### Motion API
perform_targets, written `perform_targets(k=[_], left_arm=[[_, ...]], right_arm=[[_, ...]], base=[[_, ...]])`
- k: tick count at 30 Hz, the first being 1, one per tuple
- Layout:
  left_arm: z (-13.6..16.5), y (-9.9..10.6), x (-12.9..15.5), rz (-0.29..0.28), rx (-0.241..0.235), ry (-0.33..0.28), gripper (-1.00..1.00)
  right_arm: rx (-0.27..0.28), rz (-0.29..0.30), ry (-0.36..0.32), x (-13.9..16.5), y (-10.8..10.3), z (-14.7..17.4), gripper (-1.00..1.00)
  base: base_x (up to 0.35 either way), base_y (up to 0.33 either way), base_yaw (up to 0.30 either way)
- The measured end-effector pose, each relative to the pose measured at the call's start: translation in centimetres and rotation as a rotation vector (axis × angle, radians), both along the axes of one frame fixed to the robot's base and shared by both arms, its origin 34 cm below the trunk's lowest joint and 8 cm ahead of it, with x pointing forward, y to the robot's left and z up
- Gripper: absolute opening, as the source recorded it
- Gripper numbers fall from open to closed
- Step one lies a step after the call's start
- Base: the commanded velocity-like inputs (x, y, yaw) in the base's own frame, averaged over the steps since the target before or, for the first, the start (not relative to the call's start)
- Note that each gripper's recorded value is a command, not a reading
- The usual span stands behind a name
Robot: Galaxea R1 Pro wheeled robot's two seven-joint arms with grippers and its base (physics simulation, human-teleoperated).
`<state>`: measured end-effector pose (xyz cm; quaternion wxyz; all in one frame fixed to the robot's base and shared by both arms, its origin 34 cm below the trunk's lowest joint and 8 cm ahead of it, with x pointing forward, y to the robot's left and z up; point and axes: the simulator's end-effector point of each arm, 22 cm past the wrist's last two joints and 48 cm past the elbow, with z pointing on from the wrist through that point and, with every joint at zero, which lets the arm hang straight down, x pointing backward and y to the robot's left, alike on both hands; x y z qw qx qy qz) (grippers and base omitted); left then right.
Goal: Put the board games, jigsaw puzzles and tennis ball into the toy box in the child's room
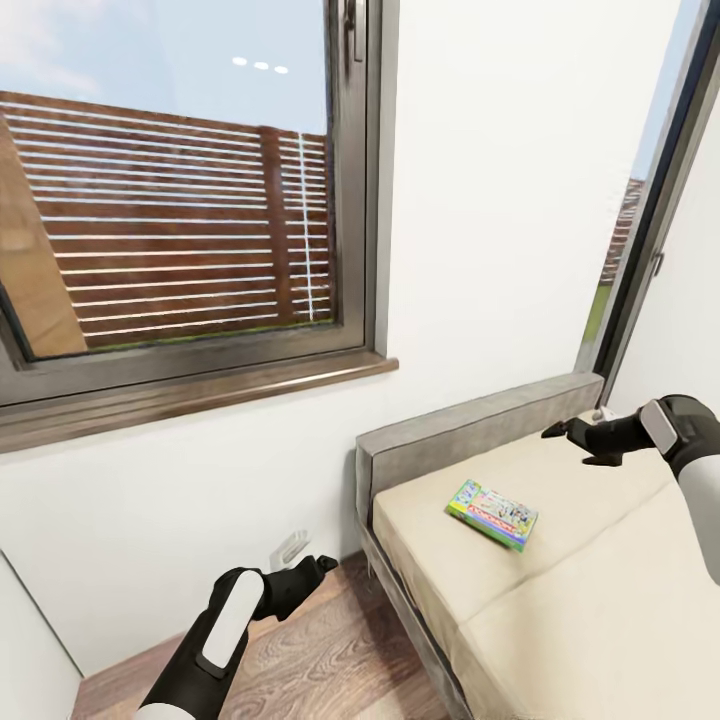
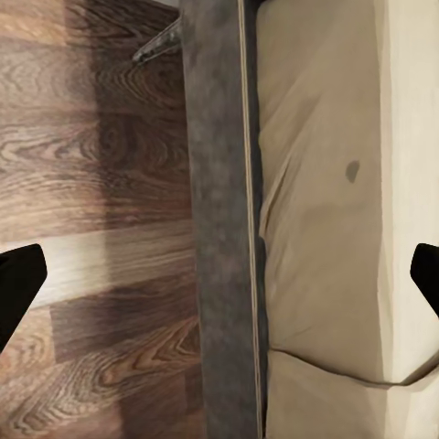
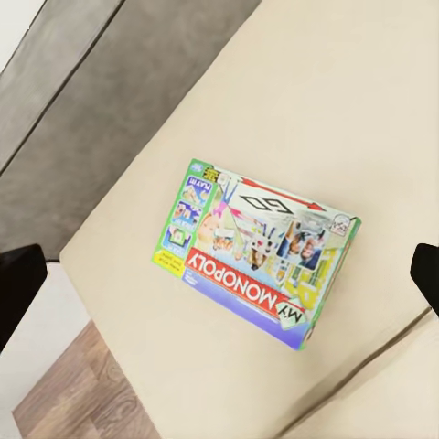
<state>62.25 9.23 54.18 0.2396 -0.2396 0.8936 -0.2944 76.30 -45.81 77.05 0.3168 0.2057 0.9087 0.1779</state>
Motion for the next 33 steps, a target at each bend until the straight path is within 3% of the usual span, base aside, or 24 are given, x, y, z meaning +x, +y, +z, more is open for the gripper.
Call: perform_targets(k=[7, 13, 21, 33], left_arm=[[-1.5, 0.0, -0.3, 0.002, -0.004, 0.002, 1.00], [-2.8, 0.0, -0.6, 0.003, -0.004, 0.002, 1.00], [-4.5, 0.0, -1.0, 0.004, -0.004, 0.003, 1.00], [-7.2, 0.0, -1.7, 0.004, -0.003, 0.003, 1.00]], right_arm=[[0.032, 0.015, -0.023, -0.2, 0.4, -1.0, 1.00], [0.029, 0.020, -0.021, -0.3, 0.8, -2.3, 1.00], [-0.029, -0.025, 0.021, -1.1, -0.4, -4.9, 1.00], [-0.020, -0.067, -0.014, -1.2, -1.2, -6.9, 1.00]], base=[[0.000, 0.000, 0.000], [0.000, 0.000, 0.000], [0.000, 0.000, 0.000], [0.000, 0.000, 0.000]])
